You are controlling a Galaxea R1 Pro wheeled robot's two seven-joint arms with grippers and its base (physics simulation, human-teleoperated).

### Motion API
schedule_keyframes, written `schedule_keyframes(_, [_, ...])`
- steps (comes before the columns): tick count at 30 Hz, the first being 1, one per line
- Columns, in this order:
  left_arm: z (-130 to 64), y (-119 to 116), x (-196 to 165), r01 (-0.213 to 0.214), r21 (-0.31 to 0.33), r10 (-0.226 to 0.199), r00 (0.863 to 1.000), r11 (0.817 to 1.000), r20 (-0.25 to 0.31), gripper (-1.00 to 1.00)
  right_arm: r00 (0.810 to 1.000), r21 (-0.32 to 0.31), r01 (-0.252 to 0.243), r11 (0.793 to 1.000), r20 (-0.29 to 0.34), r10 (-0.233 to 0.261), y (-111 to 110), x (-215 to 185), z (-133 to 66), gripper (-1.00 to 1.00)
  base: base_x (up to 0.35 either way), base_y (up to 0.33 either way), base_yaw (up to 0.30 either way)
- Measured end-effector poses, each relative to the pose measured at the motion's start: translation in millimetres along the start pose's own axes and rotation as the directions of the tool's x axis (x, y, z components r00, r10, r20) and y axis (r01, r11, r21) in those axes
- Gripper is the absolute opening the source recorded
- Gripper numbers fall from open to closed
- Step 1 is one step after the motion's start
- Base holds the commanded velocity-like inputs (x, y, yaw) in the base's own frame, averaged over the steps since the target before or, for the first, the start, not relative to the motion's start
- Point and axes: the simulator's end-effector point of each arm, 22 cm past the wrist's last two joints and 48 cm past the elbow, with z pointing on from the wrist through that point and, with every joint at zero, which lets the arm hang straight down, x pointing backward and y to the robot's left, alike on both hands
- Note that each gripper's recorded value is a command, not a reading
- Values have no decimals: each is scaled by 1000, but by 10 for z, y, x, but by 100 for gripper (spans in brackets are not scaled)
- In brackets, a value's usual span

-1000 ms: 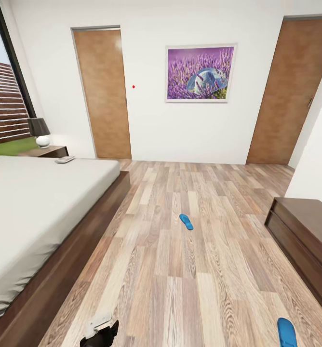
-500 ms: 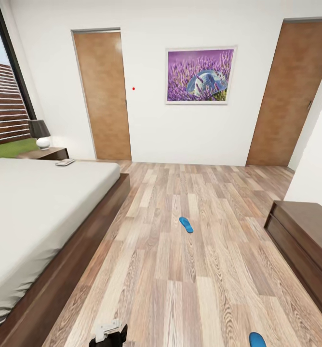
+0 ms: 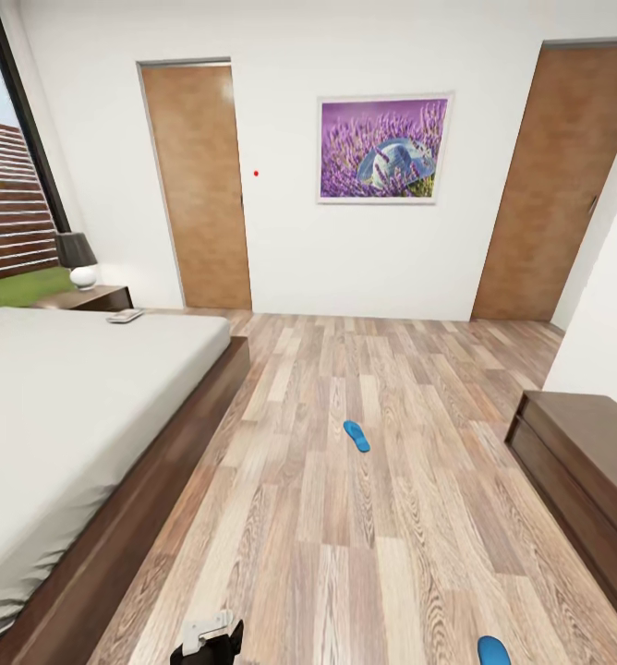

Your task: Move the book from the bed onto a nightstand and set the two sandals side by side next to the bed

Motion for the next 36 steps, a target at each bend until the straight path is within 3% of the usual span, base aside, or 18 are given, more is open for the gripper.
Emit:
schedule_keyframes(8, [-88,-45,-143,-1,0,1,1000,1000,0,100,1000,0,1,1000,0,-1,21,-92,-148,-100,0,0,-95])
schedule_keyframes(36, [-396,-195,-630,-1,1,1,1000,1000,0,100,1000,0,2,1000,-1,-2,89,-380,-656,-100,0,0,-277])
